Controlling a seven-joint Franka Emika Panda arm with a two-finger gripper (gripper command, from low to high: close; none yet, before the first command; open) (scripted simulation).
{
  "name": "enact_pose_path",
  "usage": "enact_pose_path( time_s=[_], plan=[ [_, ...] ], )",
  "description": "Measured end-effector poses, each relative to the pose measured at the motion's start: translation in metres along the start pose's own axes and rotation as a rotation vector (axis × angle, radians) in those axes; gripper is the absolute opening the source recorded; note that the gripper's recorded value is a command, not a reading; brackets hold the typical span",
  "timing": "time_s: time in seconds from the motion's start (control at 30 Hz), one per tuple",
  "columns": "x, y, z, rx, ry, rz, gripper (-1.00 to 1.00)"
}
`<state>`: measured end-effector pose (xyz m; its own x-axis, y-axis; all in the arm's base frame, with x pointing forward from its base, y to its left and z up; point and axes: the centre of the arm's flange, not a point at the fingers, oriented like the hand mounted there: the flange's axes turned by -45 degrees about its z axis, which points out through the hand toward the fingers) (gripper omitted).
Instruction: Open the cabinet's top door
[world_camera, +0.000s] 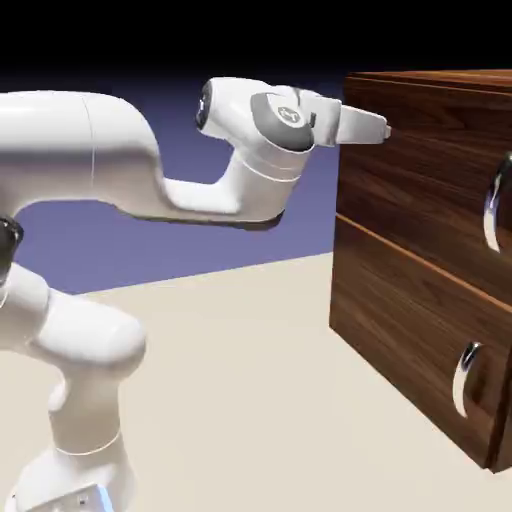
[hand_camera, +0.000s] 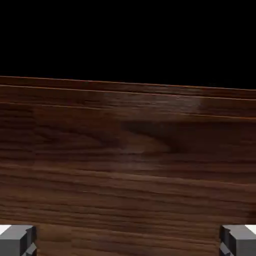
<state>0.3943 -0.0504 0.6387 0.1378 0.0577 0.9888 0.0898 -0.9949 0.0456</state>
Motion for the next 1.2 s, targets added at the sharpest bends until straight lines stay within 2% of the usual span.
enact_pose_path(
  time_s=[0.43, 0.87, 0.93, 1.07, 1.1, 1.2],
  plan=[
    [-0.035, 0.067, 0.039, -0.032, 0.107, 0.038, 1.00],
    [-0.117, 0.129, 0.107, -0.051, 0.142, 0.049, 1.00],
    [-0.118, 0.130, 0.108, -0.051, 0.142, 0.049, 1.00],
    [-0.112, 0.132, 0.148, -0.051, 0.141, 0.051, 1.00],
    [-0.111, 0.132, 0.157, -0.051, 0.142, 0.050, -1.00],
    [-0.111, 0.130, 0.150, -0.065, 0.141, 0.051, -1.00]
  ],
)
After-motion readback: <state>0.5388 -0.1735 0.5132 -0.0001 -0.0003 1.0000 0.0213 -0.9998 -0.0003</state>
